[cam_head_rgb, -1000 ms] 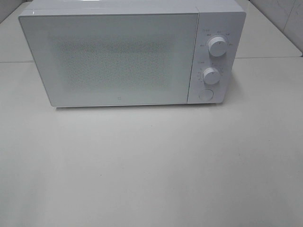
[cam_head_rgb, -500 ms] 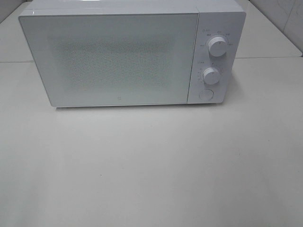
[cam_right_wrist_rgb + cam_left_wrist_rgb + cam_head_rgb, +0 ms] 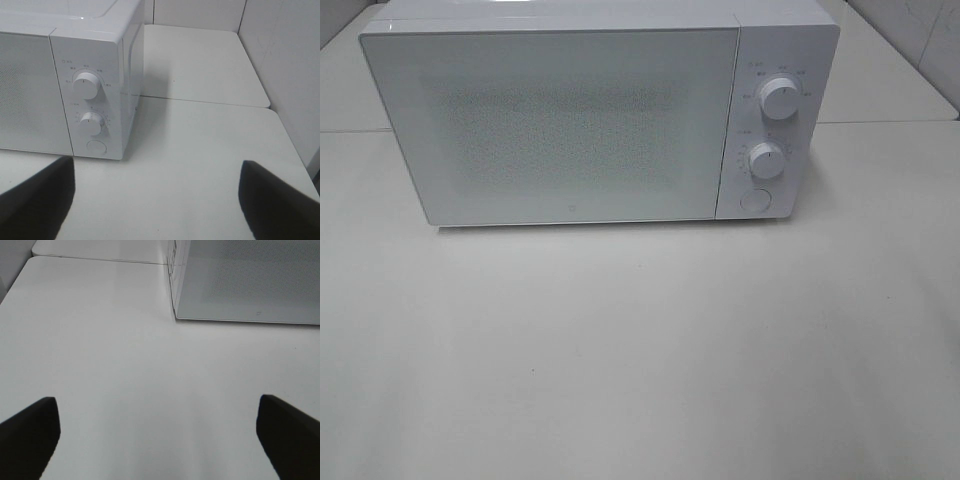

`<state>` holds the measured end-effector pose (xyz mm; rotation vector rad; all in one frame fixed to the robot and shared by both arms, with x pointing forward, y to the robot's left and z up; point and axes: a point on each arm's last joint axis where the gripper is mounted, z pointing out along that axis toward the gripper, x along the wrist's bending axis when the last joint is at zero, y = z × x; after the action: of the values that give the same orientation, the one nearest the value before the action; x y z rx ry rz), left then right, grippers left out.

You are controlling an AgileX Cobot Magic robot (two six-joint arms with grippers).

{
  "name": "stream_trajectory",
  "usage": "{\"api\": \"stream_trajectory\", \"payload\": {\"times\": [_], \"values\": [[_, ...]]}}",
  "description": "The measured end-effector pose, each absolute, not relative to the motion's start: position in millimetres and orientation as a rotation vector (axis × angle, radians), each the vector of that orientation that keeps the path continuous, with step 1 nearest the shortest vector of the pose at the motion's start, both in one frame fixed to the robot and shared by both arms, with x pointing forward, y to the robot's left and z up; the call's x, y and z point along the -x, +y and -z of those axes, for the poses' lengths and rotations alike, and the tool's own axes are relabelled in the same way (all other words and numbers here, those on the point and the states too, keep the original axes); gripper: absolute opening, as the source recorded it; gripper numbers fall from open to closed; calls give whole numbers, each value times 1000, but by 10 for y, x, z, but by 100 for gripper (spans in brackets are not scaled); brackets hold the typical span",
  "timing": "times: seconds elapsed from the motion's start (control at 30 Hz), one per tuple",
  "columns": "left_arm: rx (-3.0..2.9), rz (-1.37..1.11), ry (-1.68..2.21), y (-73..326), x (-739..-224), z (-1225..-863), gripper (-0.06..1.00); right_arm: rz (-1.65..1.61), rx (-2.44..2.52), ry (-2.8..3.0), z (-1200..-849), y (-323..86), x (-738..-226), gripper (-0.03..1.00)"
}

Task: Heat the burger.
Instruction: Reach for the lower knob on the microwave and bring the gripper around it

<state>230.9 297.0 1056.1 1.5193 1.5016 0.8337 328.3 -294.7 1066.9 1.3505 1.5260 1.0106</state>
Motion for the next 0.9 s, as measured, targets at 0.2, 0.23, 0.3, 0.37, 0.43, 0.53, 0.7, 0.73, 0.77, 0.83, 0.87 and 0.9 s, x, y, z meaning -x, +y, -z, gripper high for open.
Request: {"api": "stream_trajectory", "payload": {"times": [0.2,0.23,0.3,0.37,0.43,0.53,0.7,0.73,0.77,0.83,0.87,0.9], "values": [[-1519,-834,1502,2970,-2309,-10561,99,-1025,-1321,1538,-10563,-2907,-3494,79],[-1519,-834,1502,2970,-2309,-10561,99,-1046,-1300,1528,-10539,-2891,-3557,79],[-1519,-834,1502,2970,-2309,-10561,99,-1056,-1290,1524,-10525,-2883,-3590,79],[-1519,-834,1502,2970,-2309,-10561,99,-1074,-1272,1517,-10496,-2868,-3646,79],[-1519,-834,1502,2970,-2309,-10561,99,-1101,-1250,1507,-10447,-2845,-3729,79],[-1519,-834,1502,2970,-2309,-10561,99,-1109,-1243,1505,-10435,-2837,-3760,79],[-1519,-834,1502,2970,-2309,-10561,99,-1154,-1211,1494,-10354,-2791,-3959,77],[-1519,-834,1502,2970,-2309,-10561,99,-1154,-1211,1494,-10354,-2791,-3959,77],[-1519,-834,1502,2970,-2309,-10561,99,-1146,-1200,1511,-10313,-2777,-4028,77],[-1519,-834,1502,2970,-2309,-10561,99,-1142,-1186,1516,-10300,-2771,-4058,76],[-1519,-834,1502,2970,-2309,-10561,99,-1140,-1175,1514,-10263,-2763,-4136,76],[-1519,-834,1502,2970,-2309,-10561,99,-1140,-1175,1514,-10263,-2763,-4136,76]]}}
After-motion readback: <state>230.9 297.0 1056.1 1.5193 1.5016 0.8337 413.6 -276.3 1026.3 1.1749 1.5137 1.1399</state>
